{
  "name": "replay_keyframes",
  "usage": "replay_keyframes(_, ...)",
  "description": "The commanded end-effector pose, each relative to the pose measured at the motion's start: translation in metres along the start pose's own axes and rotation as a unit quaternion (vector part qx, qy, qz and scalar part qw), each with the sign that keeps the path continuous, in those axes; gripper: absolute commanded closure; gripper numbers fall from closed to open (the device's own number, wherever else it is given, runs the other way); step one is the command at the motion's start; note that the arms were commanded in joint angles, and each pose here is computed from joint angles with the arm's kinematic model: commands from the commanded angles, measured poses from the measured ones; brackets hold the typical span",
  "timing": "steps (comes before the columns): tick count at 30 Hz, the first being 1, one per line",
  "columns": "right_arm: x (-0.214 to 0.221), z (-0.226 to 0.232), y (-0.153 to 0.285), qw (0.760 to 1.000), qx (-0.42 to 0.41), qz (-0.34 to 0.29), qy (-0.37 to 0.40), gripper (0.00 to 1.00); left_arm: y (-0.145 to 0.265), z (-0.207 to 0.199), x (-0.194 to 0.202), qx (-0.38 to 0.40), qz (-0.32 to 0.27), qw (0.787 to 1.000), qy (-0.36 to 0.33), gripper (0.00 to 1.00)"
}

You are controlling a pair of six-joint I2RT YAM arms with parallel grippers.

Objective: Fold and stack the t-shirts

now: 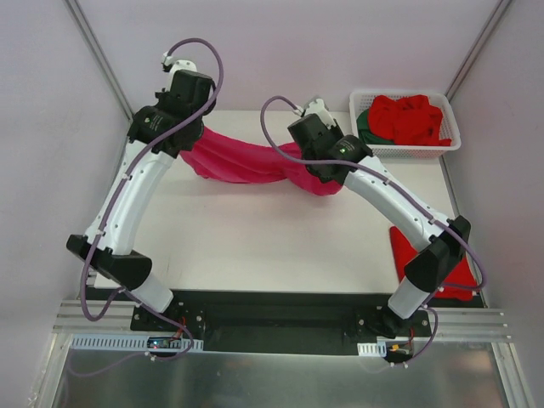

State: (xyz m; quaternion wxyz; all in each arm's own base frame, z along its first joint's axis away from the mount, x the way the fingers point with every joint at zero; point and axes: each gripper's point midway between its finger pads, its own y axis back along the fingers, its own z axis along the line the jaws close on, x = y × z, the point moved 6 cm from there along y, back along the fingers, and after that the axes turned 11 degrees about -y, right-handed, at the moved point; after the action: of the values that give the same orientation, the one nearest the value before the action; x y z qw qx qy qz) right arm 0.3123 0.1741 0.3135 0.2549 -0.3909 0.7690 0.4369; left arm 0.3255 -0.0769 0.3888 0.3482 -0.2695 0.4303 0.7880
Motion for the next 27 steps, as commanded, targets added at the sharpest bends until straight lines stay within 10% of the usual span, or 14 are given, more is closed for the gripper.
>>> replay_keyframes(1, -0.036, -0.052, 0.020, 0.993, 0.087, -0.066, -0.048, 0.99, 0.016, 0.031, 0.000, -0.070, -0.023, 0.997, 0.003, 1.00)
replay_keyframes(27, -0.144, -0.188, 0.122, 0.926, 0.193, -0.261, -0.192, 0.99, 0.083, 0.090, -0.027, -0.175, -0.122, 0.974, 0.076, 1.00)
